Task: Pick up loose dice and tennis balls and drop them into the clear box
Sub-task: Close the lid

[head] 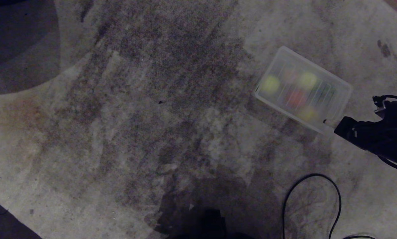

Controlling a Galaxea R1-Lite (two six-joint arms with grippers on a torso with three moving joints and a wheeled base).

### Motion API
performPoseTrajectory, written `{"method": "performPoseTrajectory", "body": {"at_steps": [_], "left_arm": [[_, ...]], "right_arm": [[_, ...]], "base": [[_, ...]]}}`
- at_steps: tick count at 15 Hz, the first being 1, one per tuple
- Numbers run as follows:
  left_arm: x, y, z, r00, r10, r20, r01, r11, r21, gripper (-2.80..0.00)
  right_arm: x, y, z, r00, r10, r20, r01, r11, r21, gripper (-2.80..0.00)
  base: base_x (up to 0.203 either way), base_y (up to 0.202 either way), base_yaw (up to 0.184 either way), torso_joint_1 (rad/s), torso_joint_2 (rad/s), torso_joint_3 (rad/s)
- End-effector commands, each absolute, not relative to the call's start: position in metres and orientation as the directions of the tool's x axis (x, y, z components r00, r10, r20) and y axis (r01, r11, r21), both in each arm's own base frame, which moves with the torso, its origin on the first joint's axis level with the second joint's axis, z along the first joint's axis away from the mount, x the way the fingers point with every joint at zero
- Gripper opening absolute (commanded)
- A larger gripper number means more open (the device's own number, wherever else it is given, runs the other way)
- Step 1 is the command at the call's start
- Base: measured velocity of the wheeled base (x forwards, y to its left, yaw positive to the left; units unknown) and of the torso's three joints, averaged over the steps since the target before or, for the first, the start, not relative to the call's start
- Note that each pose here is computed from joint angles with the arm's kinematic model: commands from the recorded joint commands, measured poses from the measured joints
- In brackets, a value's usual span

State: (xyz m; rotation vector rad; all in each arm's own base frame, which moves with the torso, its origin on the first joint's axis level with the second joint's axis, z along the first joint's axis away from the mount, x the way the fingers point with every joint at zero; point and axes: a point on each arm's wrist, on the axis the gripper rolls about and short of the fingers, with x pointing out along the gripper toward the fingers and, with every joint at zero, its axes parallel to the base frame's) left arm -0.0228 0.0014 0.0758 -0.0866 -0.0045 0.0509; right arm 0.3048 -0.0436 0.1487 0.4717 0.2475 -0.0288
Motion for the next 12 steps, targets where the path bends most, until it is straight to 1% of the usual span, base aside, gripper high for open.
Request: {"method": "performPoseTrajectory", "body": {"at_steps": [1, 6, 10, 12], "left_arm": [[-0.023, 0.001, 0.075, 0.999, 0.052, 0.000, -0.052, 0.995, -0.087, -2.80], [-0.023, 0.001, 0.075, 0.999, 0.052, 0.000, -0.052, 0.995, -0.087, -2.80], [-0.023, 0.001, 0.075, 0.999, 0.052, 0.000, -0.052, 0.995, -0.087, -2.80], [-0.023, 0.001, 0.075, 0.999, 0.052, 0.000, -0.051, 0.995, -0.087, -2.80]], "right_arm": [[0.304, -0.043, 0.148, 0.969, 0.036, -0.242, 0.079, 0.890, 0.449, 0.00], [0.295, -0.041, 0.150, 0.969, 0.040, -0.243, 0.076, 0.891, 0.448, 0.00], [0.296, -0.042, 0.141, 0.946, 0.037, -0.321, 0.109, 0.898, 0.426, 0.00], [0.297, -0.042, 0.137, 0.943, 0.035, -0.332, 0.116, 0.898, 0.424, 0.00]], "base": [[0.000, 0.000, 0.000, 0.000, 0.00, 0.000], [0.000, 0.000, 0.000, 0.000, 0.00, 0.000], [0.000, 0.000, 0.000, 0.000, 0.00, 0.000], [0.000, 0.000, 0.000, 0.000, 0.00, 0.000]]}}
